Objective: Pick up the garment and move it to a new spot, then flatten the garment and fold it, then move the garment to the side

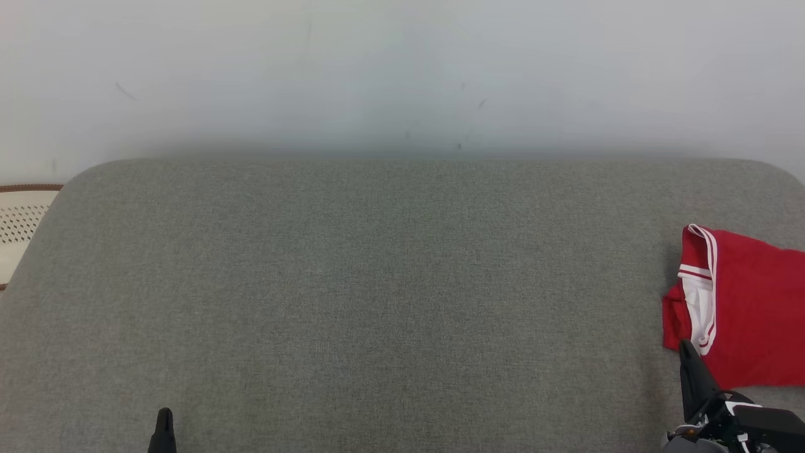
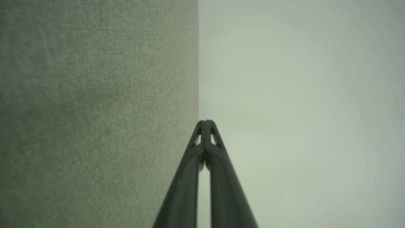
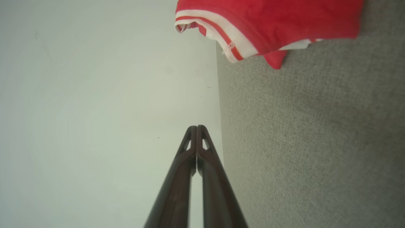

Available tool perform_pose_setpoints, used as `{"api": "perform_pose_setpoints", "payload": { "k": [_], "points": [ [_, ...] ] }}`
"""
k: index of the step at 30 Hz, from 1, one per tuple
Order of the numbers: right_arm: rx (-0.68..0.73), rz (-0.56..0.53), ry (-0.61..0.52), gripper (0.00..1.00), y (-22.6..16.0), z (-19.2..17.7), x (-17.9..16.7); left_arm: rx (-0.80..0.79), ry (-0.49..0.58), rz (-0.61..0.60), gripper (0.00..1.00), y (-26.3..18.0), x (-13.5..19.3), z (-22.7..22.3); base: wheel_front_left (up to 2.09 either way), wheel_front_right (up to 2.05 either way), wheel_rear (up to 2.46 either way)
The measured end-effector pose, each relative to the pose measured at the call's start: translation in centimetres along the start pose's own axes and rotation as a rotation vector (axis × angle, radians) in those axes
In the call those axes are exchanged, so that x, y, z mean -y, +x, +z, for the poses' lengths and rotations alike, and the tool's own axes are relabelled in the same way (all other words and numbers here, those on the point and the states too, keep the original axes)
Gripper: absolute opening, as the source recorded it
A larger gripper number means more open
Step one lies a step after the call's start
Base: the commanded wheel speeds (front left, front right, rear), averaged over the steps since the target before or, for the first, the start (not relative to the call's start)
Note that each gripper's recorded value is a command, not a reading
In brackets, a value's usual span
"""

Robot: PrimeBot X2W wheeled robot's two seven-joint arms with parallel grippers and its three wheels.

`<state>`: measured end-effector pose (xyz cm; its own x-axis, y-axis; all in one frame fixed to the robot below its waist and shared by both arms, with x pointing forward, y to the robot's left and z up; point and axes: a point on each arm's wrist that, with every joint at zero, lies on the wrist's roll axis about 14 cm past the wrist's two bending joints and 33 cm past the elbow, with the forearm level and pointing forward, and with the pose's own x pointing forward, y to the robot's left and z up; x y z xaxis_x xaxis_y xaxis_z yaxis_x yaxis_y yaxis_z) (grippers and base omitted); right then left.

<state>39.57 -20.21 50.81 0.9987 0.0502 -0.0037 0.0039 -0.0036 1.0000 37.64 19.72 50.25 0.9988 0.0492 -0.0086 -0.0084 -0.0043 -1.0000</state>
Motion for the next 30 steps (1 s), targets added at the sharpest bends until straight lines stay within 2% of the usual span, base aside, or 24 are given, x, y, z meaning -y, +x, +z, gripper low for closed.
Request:
{"api": "perform_pose_setpoints", "payload": {
  "k": [30],
  "points": [
    [0.0, 0.0, 0.0, 0.0, 0.01, 0.0, 0.0, 0.0, 0.0, 0.0, 0.0, 0.01, 0.0, -0.01, 0.0, 0.0, 0.0]
  ]
}}
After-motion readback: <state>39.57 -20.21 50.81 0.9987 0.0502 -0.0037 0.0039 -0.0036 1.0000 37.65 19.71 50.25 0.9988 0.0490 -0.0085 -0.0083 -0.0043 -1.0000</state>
